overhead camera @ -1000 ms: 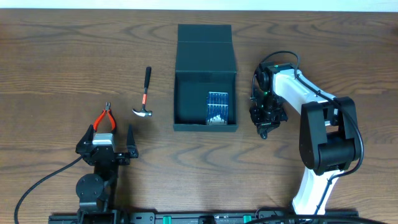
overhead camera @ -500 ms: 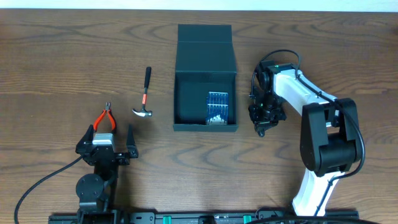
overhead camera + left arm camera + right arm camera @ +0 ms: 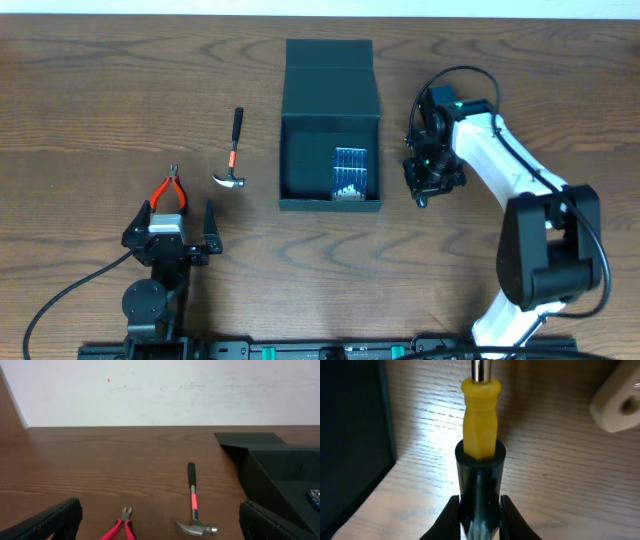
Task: Pack container
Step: 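Lift the screwdriver and carry it into the green box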
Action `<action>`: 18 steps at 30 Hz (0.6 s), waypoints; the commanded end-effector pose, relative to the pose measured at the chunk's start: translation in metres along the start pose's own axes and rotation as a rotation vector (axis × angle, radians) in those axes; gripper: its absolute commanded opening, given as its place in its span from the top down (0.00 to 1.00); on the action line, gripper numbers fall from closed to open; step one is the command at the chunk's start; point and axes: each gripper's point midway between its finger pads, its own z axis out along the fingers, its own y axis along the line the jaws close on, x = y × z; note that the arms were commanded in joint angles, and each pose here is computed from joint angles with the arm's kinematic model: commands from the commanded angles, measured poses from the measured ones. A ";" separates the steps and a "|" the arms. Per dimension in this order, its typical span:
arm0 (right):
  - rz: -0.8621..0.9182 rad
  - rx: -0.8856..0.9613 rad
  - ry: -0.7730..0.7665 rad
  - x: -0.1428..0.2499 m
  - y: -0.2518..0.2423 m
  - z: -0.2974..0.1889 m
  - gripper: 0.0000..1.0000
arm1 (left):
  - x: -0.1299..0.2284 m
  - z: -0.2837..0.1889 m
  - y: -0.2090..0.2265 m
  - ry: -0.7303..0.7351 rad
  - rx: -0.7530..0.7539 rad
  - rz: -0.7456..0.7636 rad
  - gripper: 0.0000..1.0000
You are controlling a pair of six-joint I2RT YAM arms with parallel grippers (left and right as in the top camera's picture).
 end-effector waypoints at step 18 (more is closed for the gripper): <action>0.047 -0.118 -0.285 0.011 0.035 -0.099 0.99 | 0.008 0.000 -0.003 0.019 0.017 0.014 0.02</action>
